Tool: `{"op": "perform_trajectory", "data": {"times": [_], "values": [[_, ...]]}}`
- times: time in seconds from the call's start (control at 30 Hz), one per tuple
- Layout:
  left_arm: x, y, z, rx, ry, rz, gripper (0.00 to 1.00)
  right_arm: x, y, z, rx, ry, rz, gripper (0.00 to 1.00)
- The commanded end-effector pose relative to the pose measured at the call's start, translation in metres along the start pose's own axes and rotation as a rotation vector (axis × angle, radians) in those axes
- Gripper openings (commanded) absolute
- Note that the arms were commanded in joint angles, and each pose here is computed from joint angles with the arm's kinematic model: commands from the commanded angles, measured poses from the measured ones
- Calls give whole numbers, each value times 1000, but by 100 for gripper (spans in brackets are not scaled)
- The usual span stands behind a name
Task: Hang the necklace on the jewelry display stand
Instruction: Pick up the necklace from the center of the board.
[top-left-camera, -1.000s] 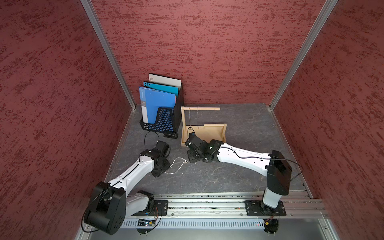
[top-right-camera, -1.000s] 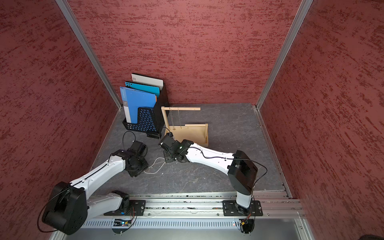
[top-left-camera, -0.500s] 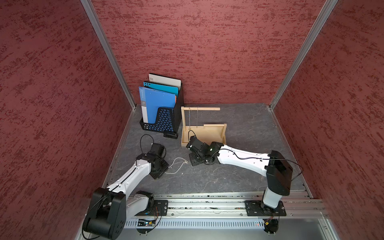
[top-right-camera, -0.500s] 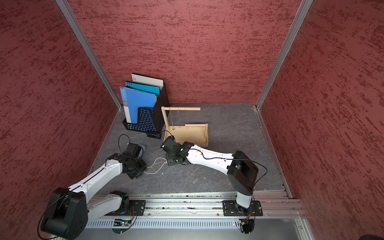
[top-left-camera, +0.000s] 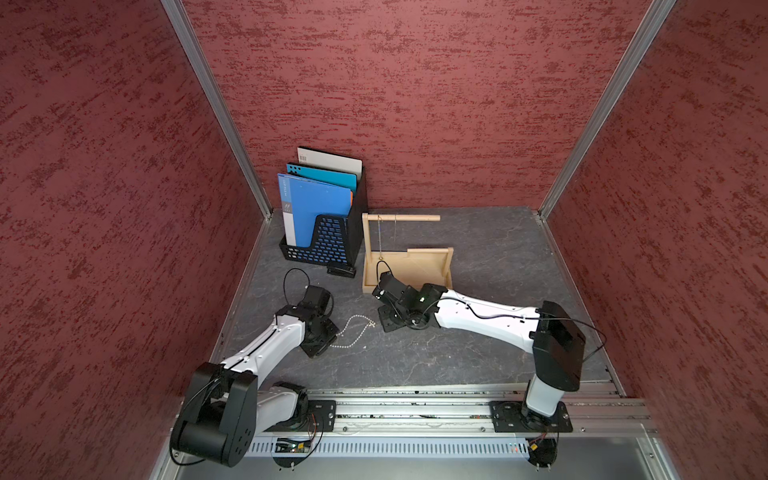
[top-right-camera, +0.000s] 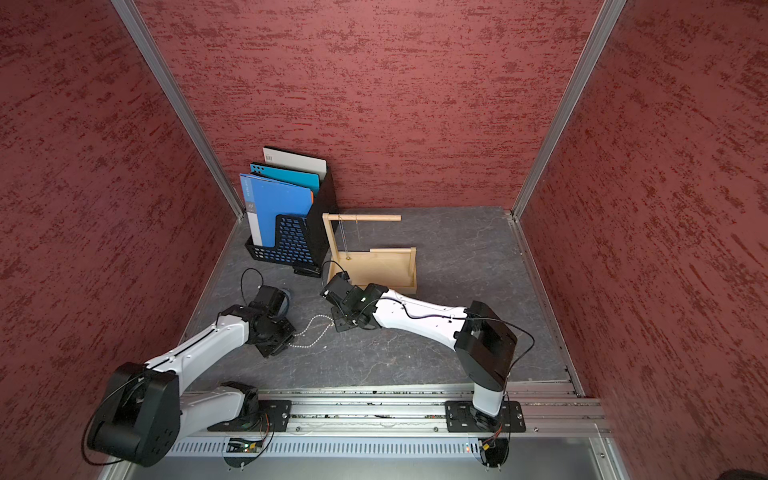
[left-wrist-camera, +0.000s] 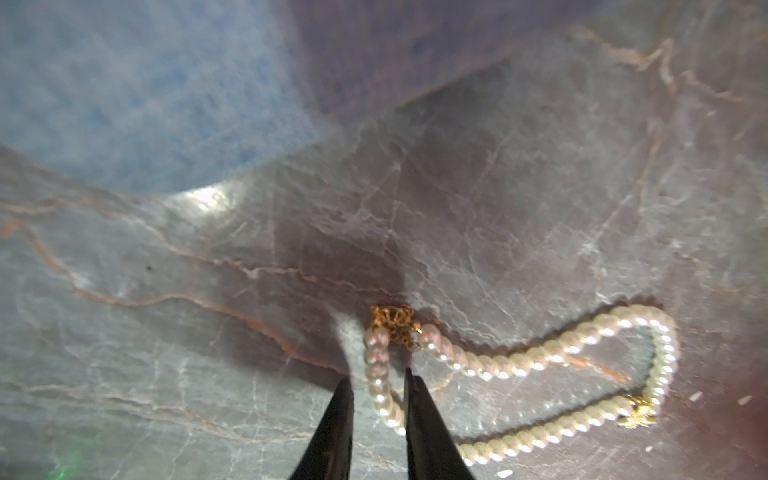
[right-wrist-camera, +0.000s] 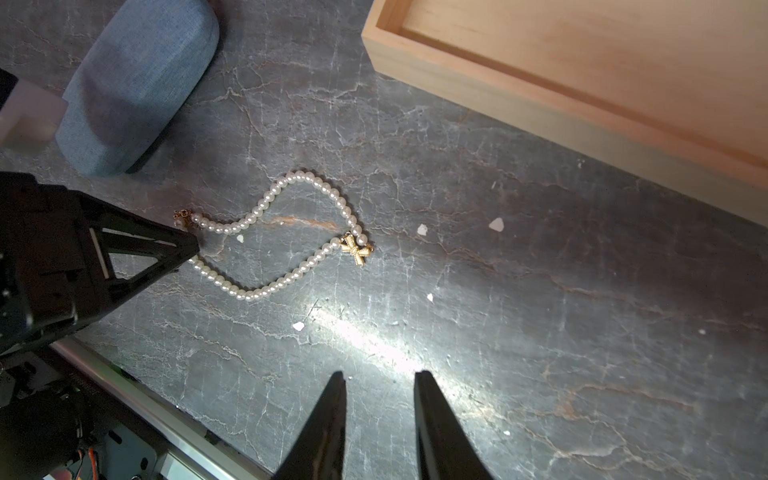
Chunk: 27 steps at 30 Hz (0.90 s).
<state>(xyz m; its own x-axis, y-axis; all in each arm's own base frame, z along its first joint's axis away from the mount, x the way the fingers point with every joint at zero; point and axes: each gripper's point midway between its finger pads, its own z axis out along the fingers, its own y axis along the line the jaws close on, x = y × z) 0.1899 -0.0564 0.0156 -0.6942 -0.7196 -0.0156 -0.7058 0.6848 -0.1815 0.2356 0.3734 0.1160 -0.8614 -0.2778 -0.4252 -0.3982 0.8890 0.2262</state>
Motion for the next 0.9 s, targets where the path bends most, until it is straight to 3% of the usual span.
{"op": "perform_trajectory", "data": {"times": [0.0, 0.13, 0.33, 0.6, 0.87], "values": [[2, 4, 7, -25, 26, 21, 24, -7, 6, -12, -32, -31, 2, 31], [2, 2, 8, -23, 32, 27, 23, -8, 4, -14, -28, -37, 3, 31], [-12, -9, -15, 21, -50, 82, 3, -13, -3, -21, -25, -64, 23, 32], [-30, -40, -61, 114, -170, 278, 0, -29, -20, -37, -44, -129, 77, 33], [-28, -80, -104, 244, -235, 503, 0, -49, -13, -61, -137, -242, 30, 35]]}}
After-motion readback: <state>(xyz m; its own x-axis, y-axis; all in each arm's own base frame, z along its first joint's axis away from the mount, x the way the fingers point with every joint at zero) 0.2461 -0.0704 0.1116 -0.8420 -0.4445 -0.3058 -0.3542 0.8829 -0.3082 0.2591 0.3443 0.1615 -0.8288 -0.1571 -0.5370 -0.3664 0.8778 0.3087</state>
